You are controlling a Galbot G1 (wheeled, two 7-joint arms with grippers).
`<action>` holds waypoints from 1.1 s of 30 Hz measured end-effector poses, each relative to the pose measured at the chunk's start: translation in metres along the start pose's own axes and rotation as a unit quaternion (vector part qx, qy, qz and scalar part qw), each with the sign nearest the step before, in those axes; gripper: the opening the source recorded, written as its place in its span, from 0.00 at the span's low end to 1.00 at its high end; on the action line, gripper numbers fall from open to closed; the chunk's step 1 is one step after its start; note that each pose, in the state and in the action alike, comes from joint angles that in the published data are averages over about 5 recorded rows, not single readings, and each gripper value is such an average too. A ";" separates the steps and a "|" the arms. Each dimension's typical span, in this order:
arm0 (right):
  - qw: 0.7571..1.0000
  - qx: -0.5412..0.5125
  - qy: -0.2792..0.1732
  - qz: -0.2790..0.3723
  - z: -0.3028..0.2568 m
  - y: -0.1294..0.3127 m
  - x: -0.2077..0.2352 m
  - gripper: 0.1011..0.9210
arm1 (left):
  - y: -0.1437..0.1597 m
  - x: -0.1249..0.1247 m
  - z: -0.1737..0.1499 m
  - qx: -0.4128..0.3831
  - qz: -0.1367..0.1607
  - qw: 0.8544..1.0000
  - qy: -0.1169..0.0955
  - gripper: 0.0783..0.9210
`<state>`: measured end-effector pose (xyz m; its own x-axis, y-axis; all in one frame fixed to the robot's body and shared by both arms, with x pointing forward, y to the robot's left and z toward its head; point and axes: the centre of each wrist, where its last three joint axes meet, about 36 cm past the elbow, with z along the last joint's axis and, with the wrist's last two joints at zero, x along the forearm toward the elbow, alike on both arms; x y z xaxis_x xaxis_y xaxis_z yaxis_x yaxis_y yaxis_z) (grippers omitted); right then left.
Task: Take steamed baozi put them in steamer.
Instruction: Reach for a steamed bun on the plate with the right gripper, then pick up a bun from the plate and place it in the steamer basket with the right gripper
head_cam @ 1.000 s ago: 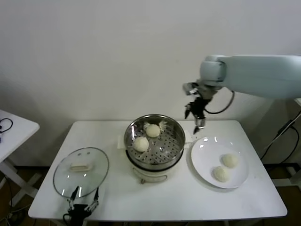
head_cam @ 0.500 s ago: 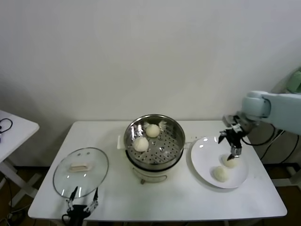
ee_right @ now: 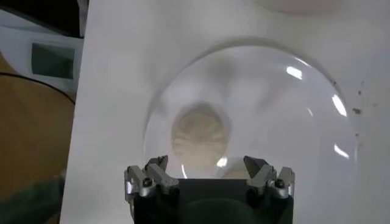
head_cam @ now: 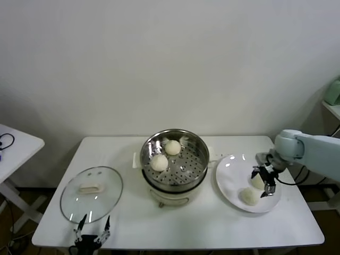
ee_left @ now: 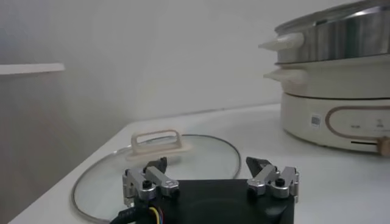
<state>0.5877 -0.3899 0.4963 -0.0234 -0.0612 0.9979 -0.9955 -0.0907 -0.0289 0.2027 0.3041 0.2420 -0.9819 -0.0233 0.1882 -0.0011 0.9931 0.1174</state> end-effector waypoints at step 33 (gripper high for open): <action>0.999 0.042 -0.029 0.013 -0.017 -0.012 0.007 0.62 | -0.002 -0.003 0.003 -0.003 -0.001 1.000 0.005 0.88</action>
<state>0.5979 -0.3727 0.5044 -0.0422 -0.1216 0.9917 -0.9831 -0.1720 -0.0629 0.2055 0.3028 0.2386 -0.9801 -0.0267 0.1967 -0.0022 0.9923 0.1235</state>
